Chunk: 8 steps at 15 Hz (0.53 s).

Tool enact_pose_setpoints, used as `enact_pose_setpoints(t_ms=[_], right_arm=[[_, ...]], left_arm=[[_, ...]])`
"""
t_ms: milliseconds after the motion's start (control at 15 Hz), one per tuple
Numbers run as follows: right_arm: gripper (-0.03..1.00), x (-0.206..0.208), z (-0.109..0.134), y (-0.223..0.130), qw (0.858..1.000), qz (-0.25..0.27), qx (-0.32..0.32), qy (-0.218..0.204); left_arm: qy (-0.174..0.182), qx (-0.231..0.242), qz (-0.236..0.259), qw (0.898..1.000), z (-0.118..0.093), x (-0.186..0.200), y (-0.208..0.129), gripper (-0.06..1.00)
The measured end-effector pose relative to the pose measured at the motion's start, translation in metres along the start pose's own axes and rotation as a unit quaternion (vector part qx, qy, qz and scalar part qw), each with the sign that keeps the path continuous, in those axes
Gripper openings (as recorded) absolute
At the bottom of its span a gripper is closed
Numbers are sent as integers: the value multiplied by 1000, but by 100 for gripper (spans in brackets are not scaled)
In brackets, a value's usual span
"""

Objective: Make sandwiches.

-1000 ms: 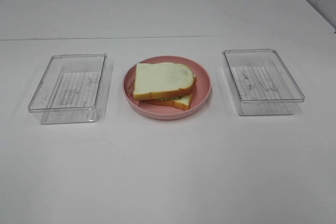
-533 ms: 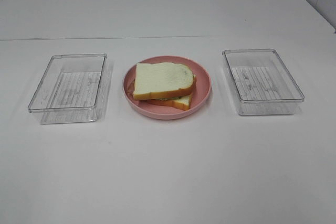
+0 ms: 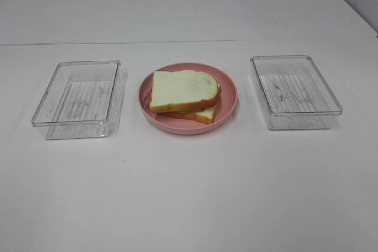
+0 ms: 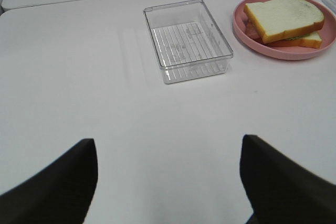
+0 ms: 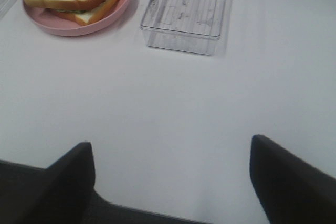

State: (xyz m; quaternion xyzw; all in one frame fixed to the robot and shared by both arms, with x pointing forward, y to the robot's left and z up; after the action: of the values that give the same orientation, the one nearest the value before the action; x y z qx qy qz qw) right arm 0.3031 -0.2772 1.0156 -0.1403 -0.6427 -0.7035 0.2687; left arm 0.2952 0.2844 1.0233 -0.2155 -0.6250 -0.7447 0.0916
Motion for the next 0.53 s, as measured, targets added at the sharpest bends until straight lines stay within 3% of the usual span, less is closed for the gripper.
enact_pose_setpoints(t_ms=[267, 533], right_arm=[[77, 1, -8, 1, 998, -14, -34, -50], [77, 13, -7, 0, 996, -60, -35, -57]], left_arm=[[25, 13, 4, 1000, 3, 0, 0, 72], [25, 13, 4, 1000, 3, 0, 0, 72]])
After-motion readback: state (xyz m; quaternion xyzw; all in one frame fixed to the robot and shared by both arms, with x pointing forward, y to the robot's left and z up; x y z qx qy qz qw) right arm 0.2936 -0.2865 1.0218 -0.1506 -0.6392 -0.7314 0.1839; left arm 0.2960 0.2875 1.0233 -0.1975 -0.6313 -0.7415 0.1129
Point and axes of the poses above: a point on each arm's last joint axis where the gripper is mounted, x pointing back along that axis away from the gripper, z along the wrist's bending axis when the last joint is at zero, y = z × x, the point moved 7 cm from there along -x, pointing out along that axis toward the gripper, and after that the axes turned 9 degrees about -x, right-handed, at the moved point
